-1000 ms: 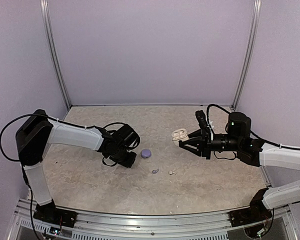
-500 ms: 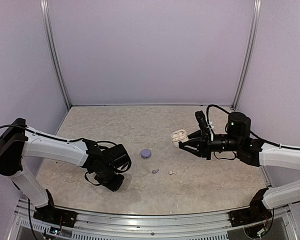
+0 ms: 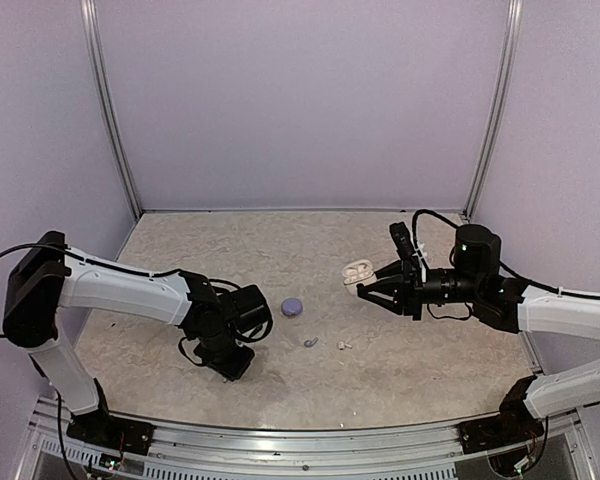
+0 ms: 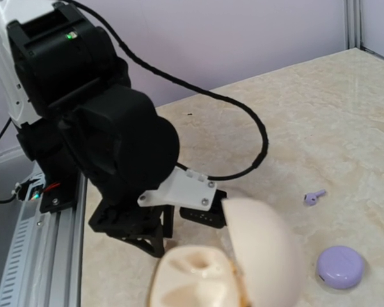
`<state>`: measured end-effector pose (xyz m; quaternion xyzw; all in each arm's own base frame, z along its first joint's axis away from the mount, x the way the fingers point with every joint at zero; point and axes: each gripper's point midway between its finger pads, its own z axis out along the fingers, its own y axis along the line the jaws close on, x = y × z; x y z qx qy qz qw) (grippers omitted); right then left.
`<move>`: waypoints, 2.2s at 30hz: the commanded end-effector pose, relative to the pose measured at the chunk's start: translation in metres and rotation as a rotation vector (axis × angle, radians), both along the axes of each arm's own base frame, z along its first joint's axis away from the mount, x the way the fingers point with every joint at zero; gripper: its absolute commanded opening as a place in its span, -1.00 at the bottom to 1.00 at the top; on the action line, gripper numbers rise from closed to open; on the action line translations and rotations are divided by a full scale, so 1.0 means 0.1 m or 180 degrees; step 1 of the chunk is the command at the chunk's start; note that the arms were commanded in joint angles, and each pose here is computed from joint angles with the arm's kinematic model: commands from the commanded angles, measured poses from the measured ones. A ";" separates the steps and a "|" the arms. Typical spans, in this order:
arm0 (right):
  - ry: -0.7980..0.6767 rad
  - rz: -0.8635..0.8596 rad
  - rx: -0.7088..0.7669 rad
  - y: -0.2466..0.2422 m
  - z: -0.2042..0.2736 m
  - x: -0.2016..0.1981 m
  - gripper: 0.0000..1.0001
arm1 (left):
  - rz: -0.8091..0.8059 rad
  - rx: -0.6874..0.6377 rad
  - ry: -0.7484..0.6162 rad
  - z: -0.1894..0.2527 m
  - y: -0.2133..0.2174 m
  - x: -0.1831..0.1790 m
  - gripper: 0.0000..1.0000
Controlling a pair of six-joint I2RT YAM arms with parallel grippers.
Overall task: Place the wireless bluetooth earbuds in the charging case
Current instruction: Adjust the left earbud at the center of the board, then pick up the left earbud from the center of the board, then place the left earbud in the left side groove of the charging case.
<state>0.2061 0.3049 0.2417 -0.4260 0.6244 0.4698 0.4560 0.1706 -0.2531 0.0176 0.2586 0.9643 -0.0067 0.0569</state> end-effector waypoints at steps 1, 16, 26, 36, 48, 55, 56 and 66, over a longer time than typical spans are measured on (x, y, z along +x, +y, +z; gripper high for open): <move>-0.0076 0.0004 0.0034 -0.02 0.06 0.01 -1.00 | -0.0103 0.0093 0.0030 0.01 0.00 0.01 -0.35; -0.0089 -0.0019 0.0025 -0.03 0.06 0.01 -1.00 | -0.0100 0.0083 0.0094 -0.03 0.03 0.02 -0.54; -0.0103 -0.0089 0.0039 -0.03 0.06 0.05 -1.00 | -0.0041 -0.0266 -0.0336 0.18 -0.12 0.27 -0.66; -0.0356 -0.0137 0.0215 -0.02 0.18 0.11 -1.00 | -0.0165 -0.1844 -0.1858 1.50 -0.78 0.82 -0.68; -0.0921 -0.0009 0.0514 -0.06 0.41 -0.05 -1.00 | -0.0830 -0.3572 -0.3250 3.04 -1.08 0.30 -0.67; -0.1412 0.0092 0.0634 -0.09 0.47 -0.25 -1.00 | -0.1232 -0.4048 -0.3535 3.40 -1.28 -0.03 -0.67; -0.1485 0.0117 0.0636 -0.08 0.47 -0.28 -1.00 | -0.1269 -0.4078 -0.3543 3.41 -1.32 -0.05 -0.67; -0.1598 0.0168 0.0617 0.05 0.48 -0.37 -1.00 | -0.1477 -0.4067 -0.3693 3.42 -1.59 -0.08 -0.67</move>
